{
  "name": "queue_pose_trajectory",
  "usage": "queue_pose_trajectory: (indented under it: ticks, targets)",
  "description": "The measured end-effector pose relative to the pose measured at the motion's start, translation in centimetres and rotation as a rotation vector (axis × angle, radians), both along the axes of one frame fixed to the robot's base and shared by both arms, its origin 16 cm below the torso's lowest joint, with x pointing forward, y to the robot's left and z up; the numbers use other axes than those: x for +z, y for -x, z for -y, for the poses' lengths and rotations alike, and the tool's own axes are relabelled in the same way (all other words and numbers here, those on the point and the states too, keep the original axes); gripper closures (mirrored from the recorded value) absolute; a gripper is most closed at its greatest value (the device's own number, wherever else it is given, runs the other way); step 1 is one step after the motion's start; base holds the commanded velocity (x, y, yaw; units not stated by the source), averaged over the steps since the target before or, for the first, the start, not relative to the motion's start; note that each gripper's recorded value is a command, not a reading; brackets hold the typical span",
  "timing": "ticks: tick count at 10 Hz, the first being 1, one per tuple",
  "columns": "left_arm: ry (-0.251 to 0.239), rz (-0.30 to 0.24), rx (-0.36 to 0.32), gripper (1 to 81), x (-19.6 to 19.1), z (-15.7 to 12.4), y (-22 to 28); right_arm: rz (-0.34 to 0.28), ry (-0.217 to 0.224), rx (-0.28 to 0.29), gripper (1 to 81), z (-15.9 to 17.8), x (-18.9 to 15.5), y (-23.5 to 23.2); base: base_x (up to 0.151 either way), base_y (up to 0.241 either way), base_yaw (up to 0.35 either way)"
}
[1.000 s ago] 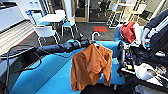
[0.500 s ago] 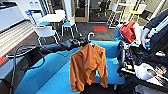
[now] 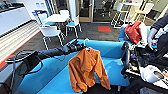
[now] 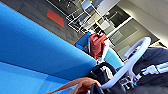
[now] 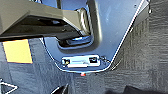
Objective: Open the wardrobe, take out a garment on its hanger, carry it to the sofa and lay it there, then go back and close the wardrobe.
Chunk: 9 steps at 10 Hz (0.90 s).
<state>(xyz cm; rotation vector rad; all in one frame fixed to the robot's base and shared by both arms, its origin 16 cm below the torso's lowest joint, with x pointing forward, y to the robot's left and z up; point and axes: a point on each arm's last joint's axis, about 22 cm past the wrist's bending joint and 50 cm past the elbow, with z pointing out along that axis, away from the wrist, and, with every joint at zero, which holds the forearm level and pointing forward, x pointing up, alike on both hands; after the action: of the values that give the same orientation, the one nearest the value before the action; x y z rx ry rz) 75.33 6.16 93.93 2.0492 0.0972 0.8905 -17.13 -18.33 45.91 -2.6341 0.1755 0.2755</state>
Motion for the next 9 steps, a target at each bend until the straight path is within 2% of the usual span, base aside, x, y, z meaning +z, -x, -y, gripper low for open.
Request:
queue_pose_trajectory:
  ticks: [3, 5, 6, 8, 9]
  targets:
    - [-0.076, -0.045, 0.111, 81.1, -3.6, -8.0, 2.0, 0.001, -0.033, 0.096, 1.0, -0.1, -0.7, -1.8, 0.000, 0.000, 0.000]
    - [-0.105, -0.064, 0.157, 81.1, -5.6, -10.8, 2.7, 0.010, -0.042, 0.121, 1.0, -0.3, -1.2, -3.0, 0.000, 0.000, 0.000]
    - [-0.115, -0.075, 0.164, 81.1, -6.9, -10.4, 2.6, 0.011, -0.042, 0.120, 1.0, -0.3, -1.2, -3.0, 0.000, 0.000, 0.000]
    - [-0.112, -0.089, 0.149, 81.1, -8.7, -7.5, 2.7, 0.004, -0.041, 0.120, 1.0, -0.2, -1.0, -2.5, 0.000, 0.000, 0.000]
    - [-0.114, -0.093, 0.162, 81.1, -9.6, -7.1, 2.2, -0.001, -0.041, 0.121, 1.0, -0.2, -0.9, -2.1, 0.000, 0.000, 0.000]
